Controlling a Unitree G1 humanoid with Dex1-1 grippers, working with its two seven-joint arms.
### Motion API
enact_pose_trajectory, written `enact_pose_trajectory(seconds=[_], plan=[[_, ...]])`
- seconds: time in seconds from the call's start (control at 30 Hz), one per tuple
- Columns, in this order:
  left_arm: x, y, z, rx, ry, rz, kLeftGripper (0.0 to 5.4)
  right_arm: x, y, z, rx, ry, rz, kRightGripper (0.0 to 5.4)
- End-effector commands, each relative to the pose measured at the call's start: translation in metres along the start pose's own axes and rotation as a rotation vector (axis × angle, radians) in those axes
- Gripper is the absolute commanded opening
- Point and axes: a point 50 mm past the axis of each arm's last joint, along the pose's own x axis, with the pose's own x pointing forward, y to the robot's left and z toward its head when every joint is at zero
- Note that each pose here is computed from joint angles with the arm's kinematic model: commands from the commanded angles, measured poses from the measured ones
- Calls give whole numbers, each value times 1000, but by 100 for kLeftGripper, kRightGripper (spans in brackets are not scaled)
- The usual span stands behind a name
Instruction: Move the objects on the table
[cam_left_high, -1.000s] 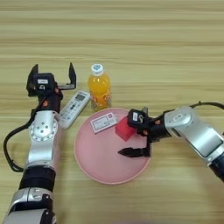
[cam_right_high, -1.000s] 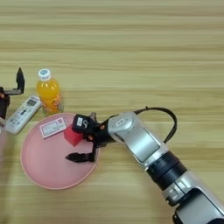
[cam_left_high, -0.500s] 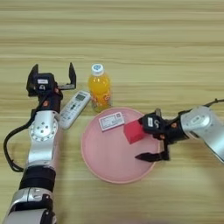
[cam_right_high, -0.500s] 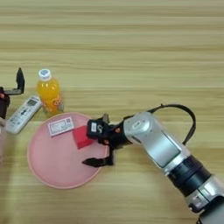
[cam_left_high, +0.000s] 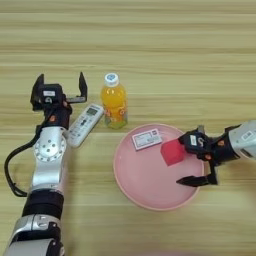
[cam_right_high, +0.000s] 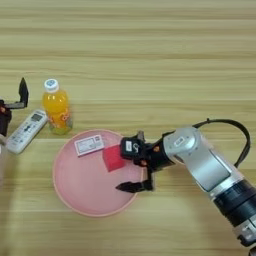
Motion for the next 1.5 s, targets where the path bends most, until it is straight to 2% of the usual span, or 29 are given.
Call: enact_pose_trajectory(seconds=[0.03,0.3,0.53,1.0,1.27,1.5], plan=[[2,-3,0,2,-1,-1,539,-6,9,-36,84,146,17,540],[2,-3,-1,1,1,-1,539,-12,6,-34,83,126,10,540],[2,-3,-1,5,0,-3,539,-6,7,-27,75,77,9,540],[1,-4,0,9,-4,-7,539,0,-7,-8,31,-62,-89,540],[1,-4,0,11,-6,-7,539,1,-8,-6,38,-77,-98,540],[1,-4,0,12,-7,-7,540,1,-9,-6,40,-64,-103,441]])
